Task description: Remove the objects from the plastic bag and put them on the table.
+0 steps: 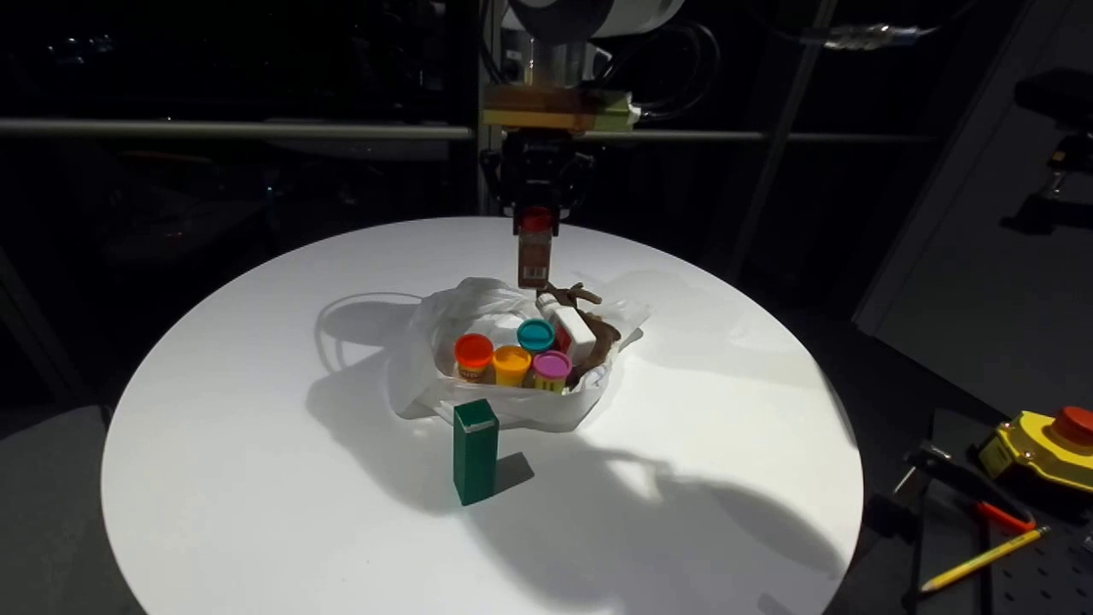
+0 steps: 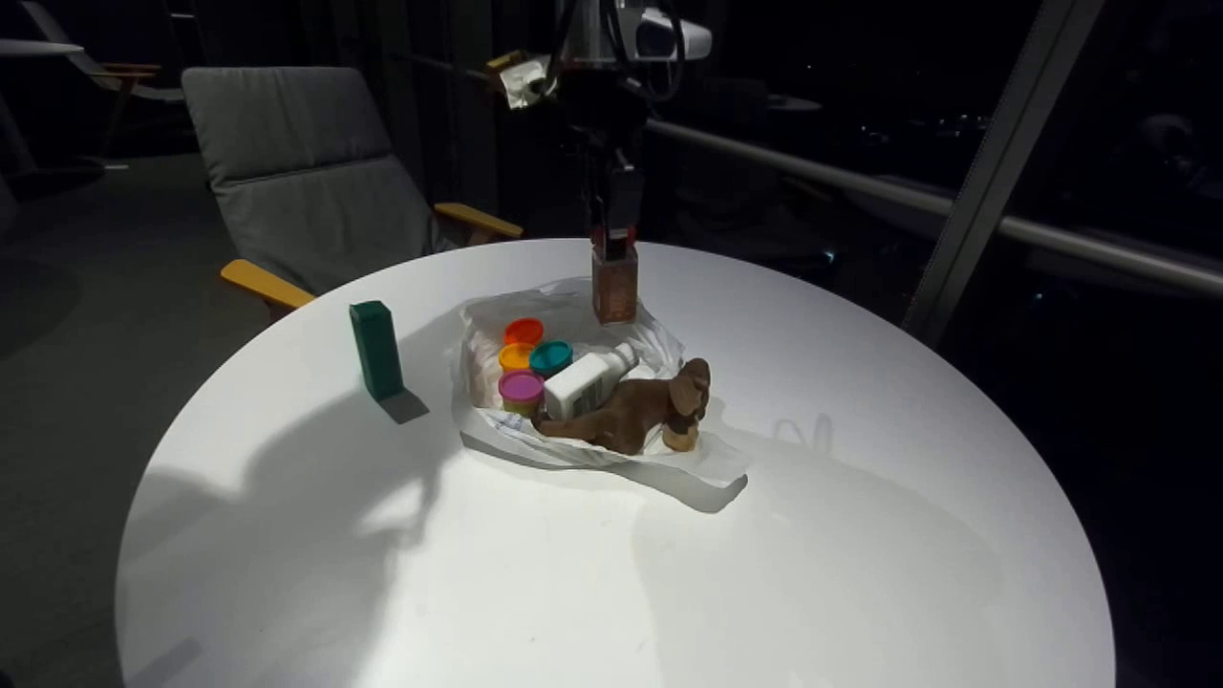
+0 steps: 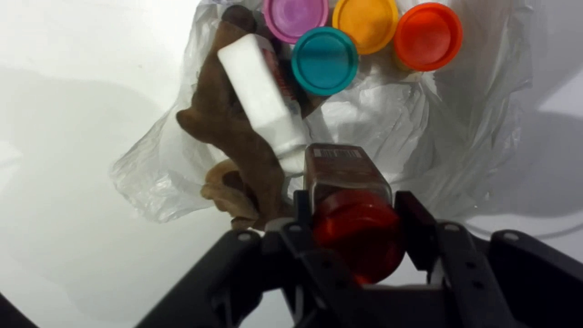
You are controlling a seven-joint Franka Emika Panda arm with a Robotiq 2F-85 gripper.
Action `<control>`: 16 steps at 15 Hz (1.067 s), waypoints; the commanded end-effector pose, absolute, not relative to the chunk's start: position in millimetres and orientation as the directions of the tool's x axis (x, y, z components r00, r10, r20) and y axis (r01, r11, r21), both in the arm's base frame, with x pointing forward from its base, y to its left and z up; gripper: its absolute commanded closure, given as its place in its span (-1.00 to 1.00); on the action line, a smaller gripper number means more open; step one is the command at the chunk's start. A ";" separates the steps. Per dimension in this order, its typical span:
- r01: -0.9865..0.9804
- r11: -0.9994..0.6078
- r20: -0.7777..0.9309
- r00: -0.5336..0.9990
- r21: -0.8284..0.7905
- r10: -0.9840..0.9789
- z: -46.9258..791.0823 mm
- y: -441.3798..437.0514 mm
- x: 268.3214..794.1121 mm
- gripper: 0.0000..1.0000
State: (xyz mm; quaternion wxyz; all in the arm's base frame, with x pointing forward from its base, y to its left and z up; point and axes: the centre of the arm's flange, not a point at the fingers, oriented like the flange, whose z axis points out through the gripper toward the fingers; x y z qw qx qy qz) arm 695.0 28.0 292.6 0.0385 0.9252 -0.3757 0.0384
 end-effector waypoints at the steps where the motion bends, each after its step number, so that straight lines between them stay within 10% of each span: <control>1: -0.748 -0.661 0.139 0.662 0.060 -0.736 333.2 -6.1 621.1 0.52; 16: -0.966 -0.258 -0.099 0.256 0.011 -0.962 228.2 -123.8 503.8 0.52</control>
